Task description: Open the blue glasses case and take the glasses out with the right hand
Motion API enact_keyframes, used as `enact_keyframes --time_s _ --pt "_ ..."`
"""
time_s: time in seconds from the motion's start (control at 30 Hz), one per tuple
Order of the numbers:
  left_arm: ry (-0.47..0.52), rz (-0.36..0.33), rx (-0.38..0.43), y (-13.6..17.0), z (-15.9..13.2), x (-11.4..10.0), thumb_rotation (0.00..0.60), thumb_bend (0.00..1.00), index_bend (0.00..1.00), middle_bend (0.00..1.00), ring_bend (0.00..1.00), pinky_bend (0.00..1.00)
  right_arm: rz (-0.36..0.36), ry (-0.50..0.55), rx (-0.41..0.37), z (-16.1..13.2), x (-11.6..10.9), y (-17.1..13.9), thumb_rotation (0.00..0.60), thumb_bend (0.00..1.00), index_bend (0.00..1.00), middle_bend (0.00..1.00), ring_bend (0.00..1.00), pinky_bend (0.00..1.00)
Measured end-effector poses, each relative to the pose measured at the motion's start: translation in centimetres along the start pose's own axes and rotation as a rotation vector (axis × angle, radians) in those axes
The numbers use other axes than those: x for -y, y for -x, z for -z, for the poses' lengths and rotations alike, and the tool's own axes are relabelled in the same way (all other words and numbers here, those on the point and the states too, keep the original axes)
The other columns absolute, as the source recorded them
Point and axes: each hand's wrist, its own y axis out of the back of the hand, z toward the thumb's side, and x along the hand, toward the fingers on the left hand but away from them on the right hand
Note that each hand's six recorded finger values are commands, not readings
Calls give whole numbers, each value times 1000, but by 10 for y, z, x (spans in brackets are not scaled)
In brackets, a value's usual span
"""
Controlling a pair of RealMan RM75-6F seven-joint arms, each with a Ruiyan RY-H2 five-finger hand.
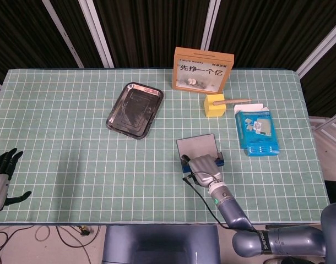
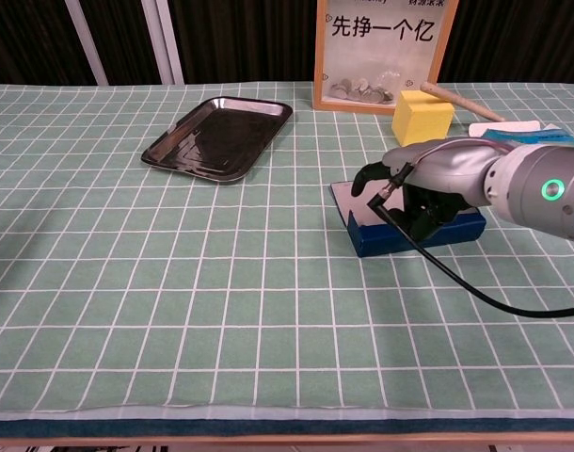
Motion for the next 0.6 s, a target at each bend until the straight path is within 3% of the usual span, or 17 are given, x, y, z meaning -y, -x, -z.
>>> enact_keyframes --time_s 0.6 --pt "4 1 4 0 0 -1 600 68 0 0 0 0 -62 10 40 1 21 1 600 731 212 987 986 1000"
